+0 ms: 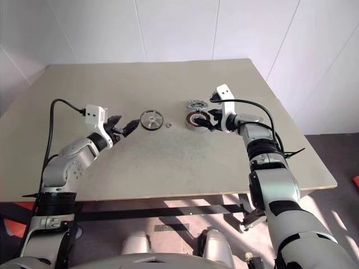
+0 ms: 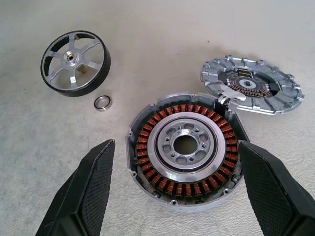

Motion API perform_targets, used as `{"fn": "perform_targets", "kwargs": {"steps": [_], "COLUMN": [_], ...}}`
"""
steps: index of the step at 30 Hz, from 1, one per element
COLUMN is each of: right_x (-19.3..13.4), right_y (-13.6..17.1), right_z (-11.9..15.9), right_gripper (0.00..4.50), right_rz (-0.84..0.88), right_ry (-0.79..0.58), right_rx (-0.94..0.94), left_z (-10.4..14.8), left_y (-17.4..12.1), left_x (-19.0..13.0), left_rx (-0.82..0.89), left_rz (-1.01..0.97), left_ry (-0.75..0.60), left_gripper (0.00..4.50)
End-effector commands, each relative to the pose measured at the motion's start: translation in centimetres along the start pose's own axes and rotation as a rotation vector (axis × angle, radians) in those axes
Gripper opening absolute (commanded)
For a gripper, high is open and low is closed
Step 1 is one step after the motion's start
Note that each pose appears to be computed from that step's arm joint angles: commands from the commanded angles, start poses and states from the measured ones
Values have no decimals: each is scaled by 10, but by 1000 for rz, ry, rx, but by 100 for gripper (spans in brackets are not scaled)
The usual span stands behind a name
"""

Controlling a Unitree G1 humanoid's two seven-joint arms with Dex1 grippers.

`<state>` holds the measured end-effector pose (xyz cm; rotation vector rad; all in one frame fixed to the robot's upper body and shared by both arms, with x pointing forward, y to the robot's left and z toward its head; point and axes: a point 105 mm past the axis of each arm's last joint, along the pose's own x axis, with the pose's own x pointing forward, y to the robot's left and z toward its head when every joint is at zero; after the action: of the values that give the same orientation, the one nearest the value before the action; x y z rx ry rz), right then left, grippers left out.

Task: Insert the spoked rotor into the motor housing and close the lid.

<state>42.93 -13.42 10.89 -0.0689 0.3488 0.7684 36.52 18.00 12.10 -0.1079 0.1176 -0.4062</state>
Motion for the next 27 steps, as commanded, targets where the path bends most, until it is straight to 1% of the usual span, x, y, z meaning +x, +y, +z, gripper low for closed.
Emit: {"fn": "perform_targets", "kwargs": {"steps": [1, 11, 17, 21, 24, 27], "right_x": [1, 1, 2, 12, 19, 25], "right_y": [2, 3, 9, 13, 19, 25], "right_z": [23, 19, 21, 17, 13, 10], "right_gripper": [450, 450, 450, 450, 450, 450], "right_rz": [6, 18, 70, 101, 129, 154], "right_ry": [-45, -24, 72, 193, 252, 293], "right_rx": [-54, -72, -286, -472, -553, -596], "left_z": [15, 15, 15, 15, 12, 7], "left_y": [-1, -2, -2, -2, -5, -10], "left_x": [-1, -1, 1, 2, 1, 0], "left_rx": [28, 25, 25, 22, 6, -2], "left_rz": [-4, -9, -10, -6, -6, -4], "left_ry": [-54, -52, -52, -55, -61, -58], "left_gripper": [448, 448, 448, 448, 448, 448]}}
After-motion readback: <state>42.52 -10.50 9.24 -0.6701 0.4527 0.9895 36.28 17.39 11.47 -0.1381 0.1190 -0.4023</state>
